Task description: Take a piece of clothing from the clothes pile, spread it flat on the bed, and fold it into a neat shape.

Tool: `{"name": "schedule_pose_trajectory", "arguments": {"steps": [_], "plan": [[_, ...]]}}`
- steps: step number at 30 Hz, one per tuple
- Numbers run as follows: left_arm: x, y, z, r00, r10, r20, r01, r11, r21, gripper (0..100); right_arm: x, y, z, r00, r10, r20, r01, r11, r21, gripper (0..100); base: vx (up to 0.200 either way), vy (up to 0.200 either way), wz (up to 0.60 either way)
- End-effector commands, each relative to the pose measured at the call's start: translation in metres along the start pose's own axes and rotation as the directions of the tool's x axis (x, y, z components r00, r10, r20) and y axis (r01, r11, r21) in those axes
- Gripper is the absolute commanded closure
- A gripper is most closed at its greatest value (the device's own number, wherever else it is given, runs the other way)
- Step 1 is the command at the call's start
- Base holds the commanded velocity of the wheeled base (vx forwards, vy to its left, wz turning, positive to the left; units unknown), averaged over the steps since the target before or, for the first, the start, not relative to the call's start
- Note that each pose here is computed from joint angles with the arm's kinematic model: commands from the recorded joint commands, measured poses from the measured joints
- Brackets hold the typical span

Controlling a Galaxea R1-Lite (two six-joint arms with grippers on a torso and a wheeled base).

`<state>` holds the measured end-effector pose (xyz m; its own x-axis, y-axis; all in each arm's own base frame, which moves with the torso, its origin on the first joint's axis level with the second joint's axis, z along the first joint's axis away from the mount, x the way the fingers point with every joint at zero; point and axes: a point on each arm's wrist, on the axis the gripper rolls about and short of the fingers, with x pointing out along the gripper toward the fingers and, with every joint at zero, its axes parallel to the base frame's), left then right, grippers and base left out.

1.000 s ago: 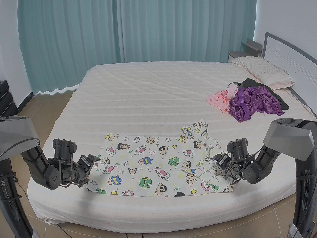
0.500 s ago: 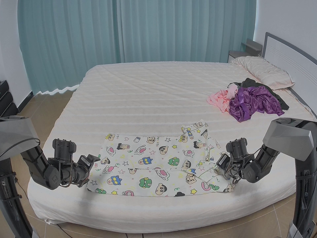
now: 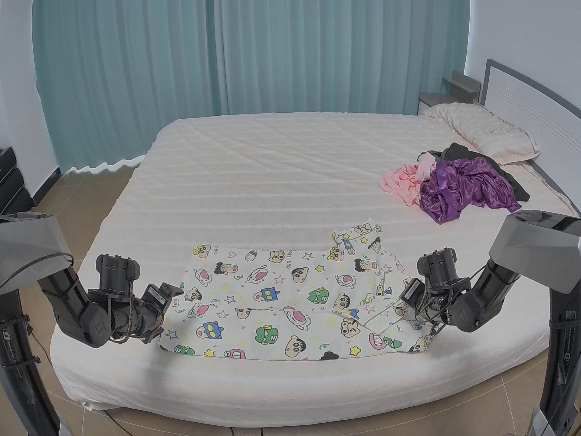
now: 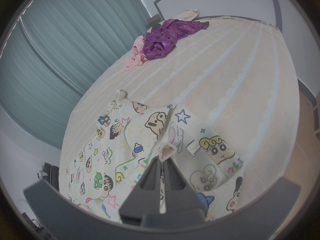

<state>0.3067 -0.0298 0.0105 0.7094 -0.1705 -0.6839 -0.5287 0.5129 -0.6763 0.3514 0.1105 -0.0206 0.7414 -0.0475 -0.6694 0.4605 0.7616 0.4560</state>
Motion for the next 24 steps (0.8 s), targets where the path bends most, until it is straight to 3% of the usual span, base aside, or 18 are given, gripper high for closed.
{"name": "schedule_pose_trajectory", "arguments": {"steps": [1,7,24], "plan": [[0.0,0.0,0.0,1.0,0.001,-0.001,-0.001,1.0,-0.001,0,-0.032,0.012,0.006,0.999,0.044,0.003,-0.044,0.999,-0.011,100,0.0,0.0,0.0],[0.0,0.0,0.0,1.0,0.001,-0.001,-0.001,1.0,-0.001,0,-0.066,0.023,0.008,0.997,0.07,-0.013,-0.071,0.997,-0.037,100,0.0,0.0,0.0],[0.0,0.0,0.0,1.0,-0.001,0.0,0.001,1.0,-0.001,0,-0.111,0.035,0.01,0.997,0.028,-0.072,-0.035,0.994,-0.101,100,0.0,0.0,0.0]]}}
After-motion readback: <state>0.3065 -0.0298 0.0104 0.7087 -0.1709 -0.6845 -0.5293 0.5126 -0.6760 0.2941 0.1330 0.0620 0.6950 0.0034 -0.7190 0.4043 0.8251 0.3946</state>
